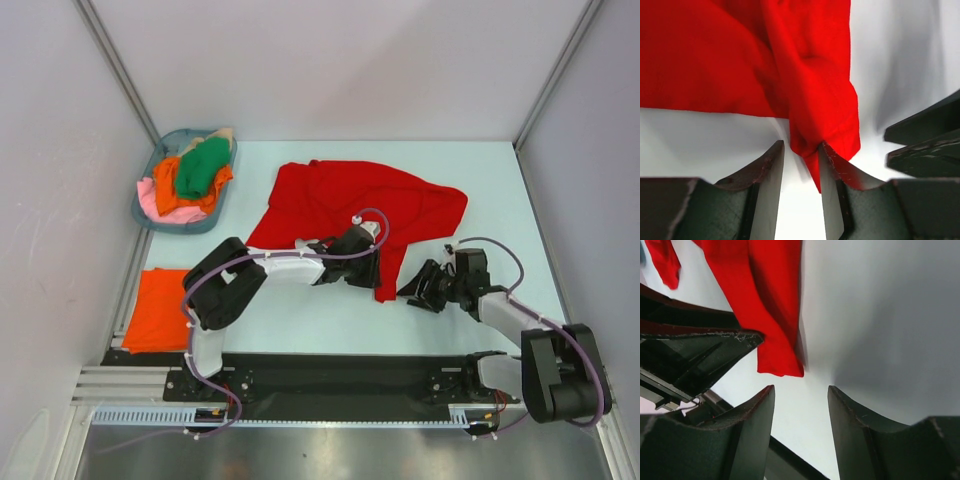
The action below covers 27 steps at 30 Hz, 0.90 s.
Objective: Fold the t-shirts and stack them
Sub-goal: Flatten the tshirt out
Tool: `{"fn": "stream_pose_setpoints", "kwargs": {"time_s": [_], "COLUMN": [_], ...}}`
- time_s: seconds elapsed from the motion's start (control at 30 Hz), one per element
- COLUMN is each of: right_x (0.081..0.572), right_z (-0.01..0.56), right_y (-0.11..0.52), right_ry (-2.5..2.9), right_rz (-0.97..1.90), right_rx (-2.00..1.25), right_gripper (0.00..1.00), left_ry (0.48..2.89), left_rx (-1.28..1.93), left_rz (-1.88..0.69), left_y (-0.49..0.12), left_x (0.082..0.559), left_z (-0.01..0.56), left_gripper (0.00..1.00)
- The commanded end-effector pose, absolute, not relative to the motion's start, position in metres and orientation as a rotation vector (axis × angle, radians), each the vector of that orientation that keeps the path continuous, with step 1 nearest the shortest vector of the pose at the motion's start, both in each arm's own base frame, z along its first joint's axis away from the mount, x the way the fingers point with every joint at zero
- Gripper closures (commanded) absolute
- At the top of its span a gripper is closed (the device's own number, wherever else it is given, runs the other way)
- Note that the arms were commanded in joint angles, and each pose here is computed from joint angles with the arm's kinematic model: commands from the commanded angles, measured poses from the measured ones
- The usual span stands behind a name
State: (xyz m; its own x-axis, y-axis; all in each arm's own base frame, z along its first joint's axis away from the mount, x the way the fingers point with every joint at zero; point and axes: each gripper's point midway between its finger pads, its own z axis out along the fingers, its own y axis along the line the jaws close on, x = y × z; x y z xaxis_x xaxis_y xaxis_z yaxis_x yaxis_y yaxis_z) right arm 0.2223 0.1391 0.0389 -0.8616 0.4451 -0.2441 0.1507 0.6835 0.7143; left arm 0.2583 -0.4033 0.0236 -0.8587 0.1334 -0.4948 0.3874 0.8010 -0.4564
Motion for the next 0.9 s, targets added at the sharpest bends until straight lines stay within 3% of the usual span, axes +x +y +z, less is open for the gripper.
{"fn": "stream_pose_setpoints", "kwargs": {"time_s": [0.0,0.87], "right_x": [0.231,0.234], "right_z": [0.045,0.013], "right_y": [0.156,0.17], "right_ry": [2.445,2.513], "right_rz": [1.107,1.093], "right_rx": [0.392,0.416], "right_gripper": [0.48,0.53], "left_ry": [2.554,2.59], "left_rx": [0.365,0.335], "left_rz": [-0.738,-0.716], "left_y": [-0.391,-0.376], "left_x": [0.261,0.266], "left_z": [0.016,-0.006], "left_gripper": [0.6,0.61]}}
